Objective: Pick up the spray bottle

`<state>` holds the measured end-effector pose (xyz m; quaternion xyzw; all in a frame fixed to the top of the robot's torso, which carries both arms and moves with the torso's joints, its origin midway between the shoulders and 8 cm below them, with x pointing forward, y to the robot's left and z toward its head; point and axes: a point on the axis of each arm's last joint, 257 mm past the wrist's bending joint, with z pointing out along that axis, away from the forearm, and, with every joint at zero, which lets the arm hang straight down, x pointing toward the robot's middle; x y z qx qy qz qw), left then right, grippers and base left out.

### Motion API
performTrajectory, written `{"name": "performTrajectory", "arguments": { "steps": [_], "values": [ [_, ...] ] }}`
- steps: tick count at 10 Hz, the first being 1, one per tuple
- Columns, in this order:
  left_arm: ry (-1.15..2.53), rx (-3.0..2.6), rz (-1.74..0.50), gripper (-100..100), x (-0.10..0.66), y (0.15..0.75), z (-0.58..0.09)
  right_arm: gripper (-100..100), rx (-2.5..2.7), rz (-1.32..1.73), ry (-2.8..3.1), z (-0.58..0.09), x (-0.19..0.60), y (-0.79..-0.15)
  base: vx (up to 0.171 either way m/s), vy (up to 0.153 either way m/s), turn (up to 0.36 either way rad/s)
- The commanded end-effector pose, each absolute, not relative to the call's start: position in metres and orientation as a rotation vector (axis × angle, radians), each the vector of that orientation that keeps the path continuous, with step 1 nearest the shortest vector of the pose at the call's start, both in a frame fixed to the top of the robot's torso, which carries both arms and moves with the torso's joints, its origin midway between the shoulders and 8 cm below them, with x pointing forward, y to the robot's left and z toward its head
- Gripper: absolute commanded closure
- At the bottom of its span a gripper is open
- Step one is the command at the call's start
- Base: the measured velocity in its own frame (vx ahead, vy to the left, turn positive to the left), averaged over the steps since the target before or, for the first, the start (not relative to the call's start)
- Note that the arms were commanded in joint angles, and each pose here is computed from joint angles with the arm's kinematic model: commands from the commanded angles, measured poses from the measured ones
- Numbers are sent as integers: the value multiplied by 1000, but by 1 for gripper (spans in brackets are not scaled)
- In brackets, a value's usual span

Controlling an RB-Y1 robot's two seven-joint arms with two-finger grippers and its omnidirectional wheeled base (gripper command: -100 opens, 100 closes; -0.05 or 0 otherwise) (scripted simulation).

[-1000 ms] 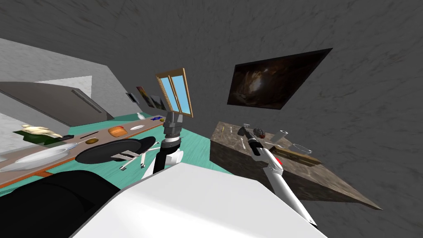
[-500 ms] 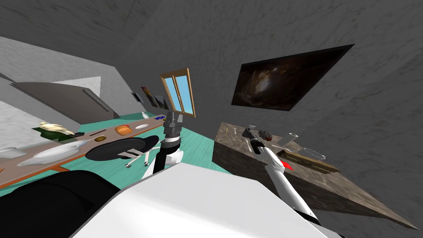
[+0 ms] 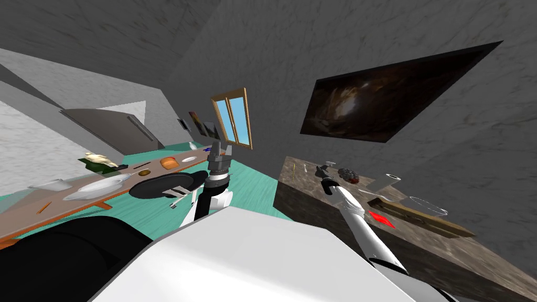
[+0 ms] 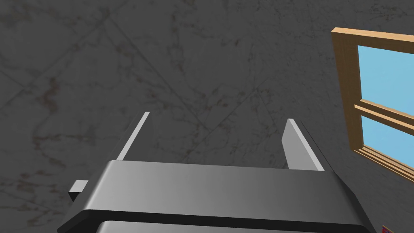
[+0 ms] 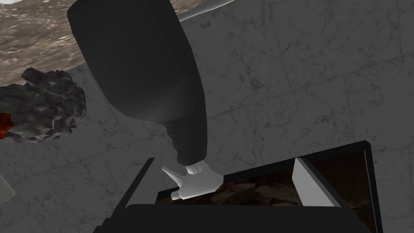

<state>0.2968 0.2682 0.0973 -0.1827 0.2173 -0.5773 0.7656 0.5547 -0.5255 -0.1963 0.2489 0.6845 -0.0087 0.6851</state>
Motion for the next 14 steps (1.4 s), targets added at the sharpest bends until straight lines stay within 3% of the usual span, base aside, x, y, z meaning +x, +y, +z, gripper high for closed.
{"name": "performTrajectory", "arguments": {
  "steps": [1,7,14],
  "values": [
    [472,-397,-1254,0,297,268,97,-100,584,-113,1556,-208,543,-558,32,117,100],
    [472,-397,-1254,0,297,268,97,-100,632,-328,1599,-231,512,-628,33,99,86],
    [472,-397,-1254,0,297,268,97,-100,669,-518,1621,-245,473,-687,20,46,61]
  ]
}}
